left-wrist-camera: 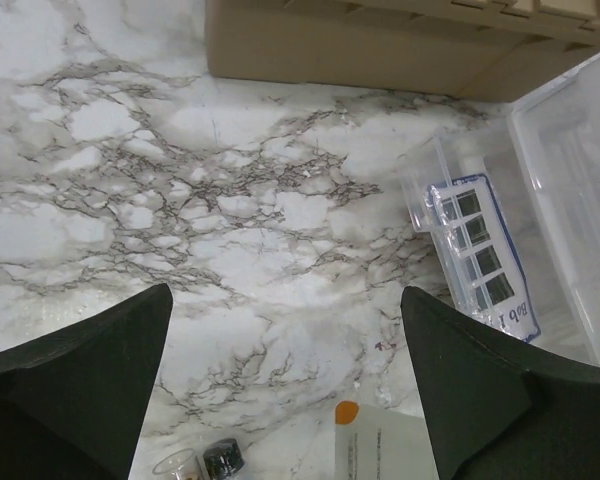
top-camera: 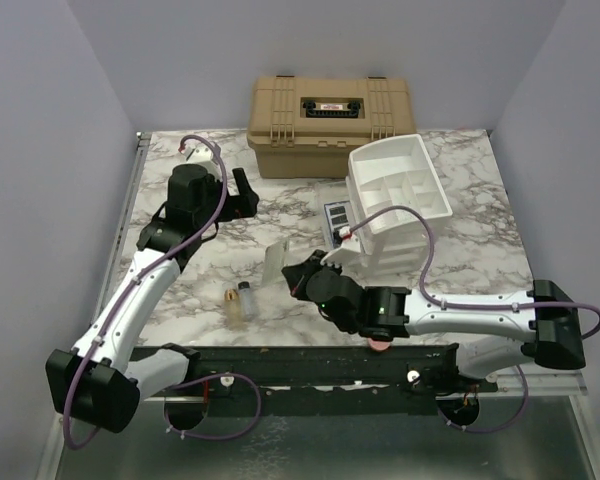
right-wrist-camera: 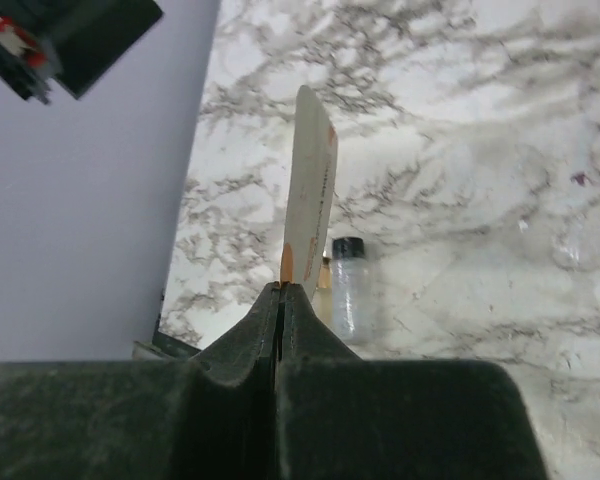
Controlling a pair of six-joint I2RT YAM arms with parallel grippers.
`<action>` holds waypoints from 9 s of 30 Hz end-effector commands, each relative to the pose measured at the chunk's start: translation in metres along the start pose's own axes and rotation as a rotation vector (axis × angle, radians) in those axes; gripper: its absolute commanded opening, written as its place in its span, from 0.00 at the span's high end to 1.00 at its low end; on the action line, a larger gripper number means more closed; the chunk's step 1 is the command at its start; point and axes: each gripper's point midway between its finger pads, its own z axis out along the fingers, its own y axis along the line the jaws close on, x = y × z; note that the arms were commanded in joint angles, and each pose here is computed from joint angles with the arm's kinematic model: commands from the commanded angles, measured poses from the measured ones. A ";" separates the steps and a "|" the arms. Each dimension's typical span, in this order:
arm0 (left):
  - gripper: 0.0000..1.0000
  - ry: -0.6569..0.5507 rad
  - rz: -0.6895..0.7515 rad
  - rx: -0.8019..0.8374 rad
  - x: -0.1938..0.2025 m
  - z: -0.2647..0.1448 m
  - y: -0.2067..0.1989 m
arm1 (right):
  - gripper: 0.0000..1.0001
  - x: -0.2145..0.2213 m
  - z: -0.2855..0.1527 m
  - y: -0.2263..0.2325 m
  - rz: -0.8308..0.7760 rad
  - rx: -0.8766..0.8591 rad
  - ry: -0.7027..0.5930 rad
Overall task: Organize the makeup
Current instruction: Pick up the makeup from the corner of the board, then place the makeup in the drawer, then pick up the makeup tool from the corner of the board, then place the makeup tool in the drawer.
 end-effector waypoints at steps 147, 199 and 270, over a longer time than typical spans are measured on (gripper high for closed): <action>0.09 0.009 -0.335 0.282 0.083 0.030 -0.077 | 0.25 0.057 -0.114 -0.267 -0.342 0.636 0.753; 0.09 -0.227 -0.406 0.099 0.043 -0.004 -0.028 | 0.54 -0.020 -0.026 -0.069 -0.792 0.171 0.594; 0.07 -0.177 -0.435 0.205 0.048 -0.002 -0.043 | 0.58 -0.113 0.076 -0.150 -0.783 0.504 0.481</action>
